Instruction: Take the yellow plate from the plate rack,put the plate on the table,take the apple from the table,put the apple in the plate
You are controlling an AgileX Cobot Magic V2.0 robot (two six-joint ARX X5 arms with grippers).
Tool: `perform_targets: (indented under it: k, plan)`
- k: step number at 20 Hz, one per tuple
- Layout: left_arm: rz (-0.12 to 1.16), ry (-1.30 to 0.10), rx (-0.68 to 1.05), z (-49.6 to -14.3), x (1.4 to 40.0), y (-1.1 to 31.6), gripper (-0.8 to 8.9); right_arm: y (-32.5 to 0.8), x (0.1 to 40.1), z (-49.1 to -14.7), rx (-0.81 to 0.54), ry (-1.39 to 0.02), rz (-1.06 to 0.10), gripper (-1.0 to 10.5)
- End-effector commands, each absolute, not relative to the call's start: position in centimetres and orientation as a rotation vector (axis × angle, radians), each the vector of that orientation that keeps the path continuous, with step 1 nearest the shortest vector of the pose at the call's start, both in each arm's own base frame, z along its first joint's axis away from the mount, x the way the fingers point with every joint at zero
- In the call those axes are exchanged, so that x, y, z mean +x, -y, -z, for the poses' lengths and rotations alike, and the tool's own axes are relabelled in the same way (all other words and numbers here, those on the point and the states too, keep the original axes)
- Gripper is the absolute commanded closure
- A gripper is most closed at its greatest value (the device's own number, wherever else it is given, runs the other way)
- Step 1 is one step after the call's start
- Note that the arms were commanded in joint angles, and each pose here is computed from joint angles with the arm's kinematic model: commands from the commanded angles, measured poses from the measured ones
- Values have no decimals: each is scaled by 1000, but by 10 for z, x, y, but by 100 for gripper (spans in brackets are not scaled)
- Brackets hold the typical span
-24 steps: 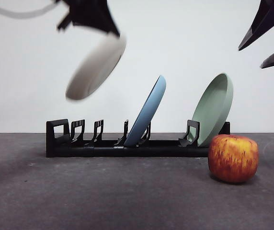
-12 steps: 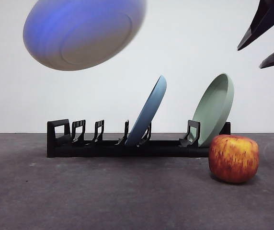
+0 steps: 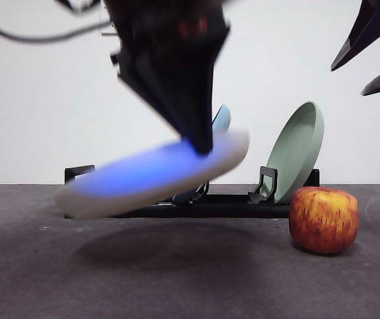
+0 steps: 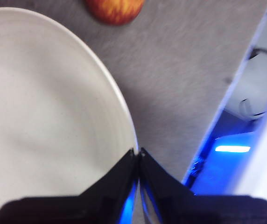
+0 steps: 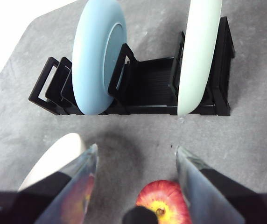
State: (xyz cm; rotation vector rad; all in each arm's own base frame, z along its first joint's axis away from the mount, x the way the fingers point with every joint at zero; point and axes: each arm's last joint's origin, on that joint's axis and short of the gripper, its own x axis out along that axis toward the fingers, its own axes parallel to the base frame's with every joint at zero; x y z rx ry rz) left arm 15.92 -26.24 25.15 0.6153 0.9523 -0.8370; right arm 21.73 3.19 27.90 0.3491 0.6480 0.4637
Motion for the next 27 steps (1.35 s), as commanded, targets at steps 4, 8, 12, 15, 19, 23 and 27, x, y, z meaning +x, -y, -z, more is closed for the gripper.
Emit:
perform_targets:
  k: [4,8,12,15,19,23,27]
  plan:
    - [757,-1007,737,-206,173,280,821,-32,218,-279,340,-649,-466,663]
    - [756,-1053,755,-183,177,288,816,-32,217,-279,341,-657,-464,663]
    - [745,-1061,754,-183,178,288,713,-32,216,-276,301,-678,-478,661]
    - [705,-1069,697,-186,183,287,460,-32,214,-275,289,-694,-482,653]
    - [726,-964,613,-222,180,286,461,-41,211,-273,174,-718,-483,431]
    - [717,-774,489,-283,167,262,463,-63,207,-279,16,-723,-464,430]
    - [580,-523,377,-350,144,213,466,-86,214,-276,-55,-786,-482,434]
